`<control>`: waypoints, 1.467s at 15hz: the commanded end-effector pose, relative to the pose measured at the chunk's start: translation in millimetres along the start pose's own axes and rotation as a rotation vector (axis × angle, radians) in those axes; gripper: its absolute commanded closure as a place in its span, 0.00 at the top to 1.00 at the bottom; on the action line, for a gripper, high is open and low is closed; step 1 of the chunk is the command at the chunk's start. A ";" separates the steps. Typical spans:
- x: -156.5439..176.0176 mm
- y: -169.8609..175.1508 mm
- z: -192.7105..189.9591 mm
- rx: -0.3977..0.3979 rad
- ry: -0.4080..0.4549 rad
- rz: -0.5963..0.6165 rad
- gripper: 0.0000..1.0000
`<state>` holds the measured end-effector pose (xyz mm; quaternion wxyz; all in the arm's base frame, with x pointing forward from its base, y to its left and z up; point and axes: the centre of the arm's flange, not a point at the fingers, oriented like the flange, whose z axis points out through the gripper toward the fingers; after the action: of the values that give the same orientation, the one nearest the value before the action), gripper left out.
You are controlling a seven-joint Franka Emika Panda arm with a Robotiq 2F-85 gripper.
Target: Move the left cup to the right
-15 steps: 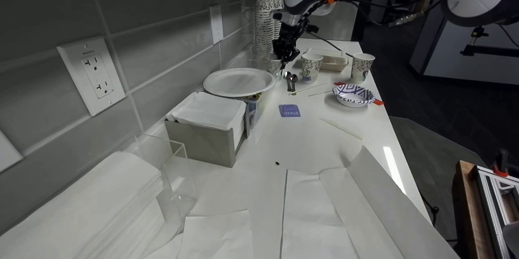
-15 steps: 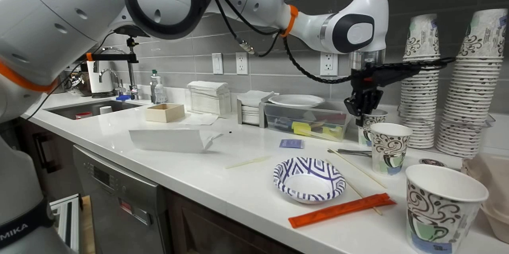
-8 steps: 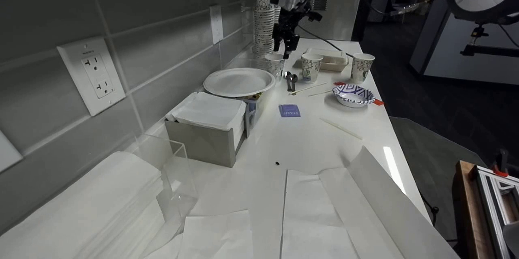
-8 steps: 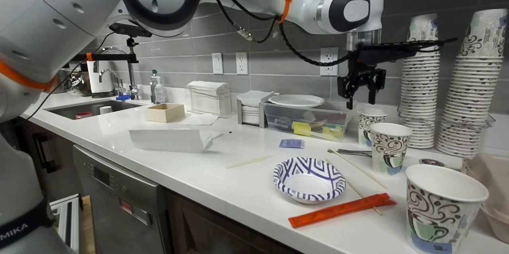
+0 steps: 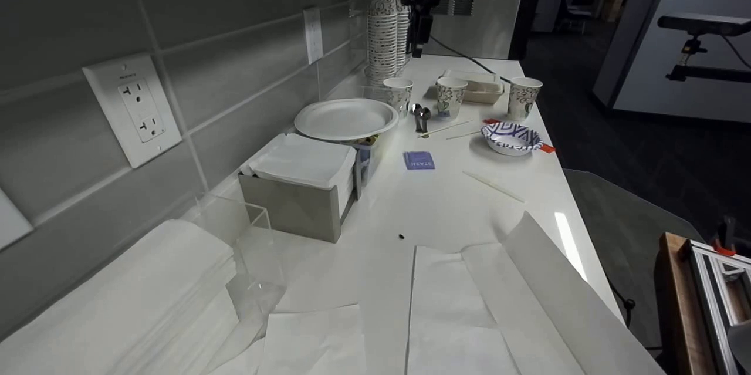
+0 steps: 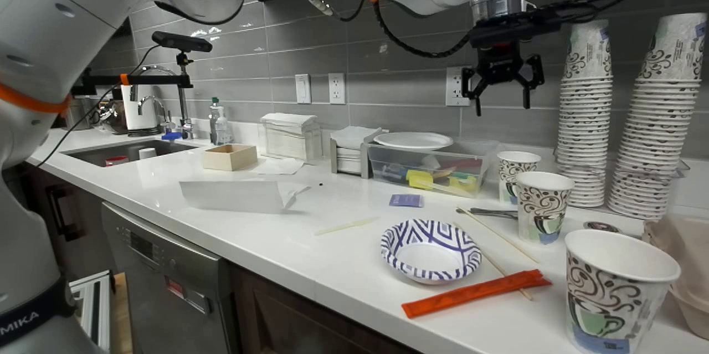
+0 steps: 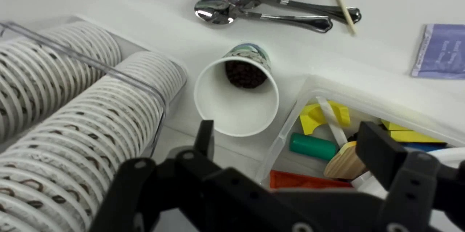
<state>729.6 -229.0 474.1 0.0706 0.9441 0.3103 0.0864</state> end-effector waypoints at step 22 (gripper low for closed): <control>-157.3 -215.1 -152.3 0.192 -0.141 0.403 1.00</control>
<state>507.7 -172.0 536.8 0.0106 0.9883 0.1364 0.0678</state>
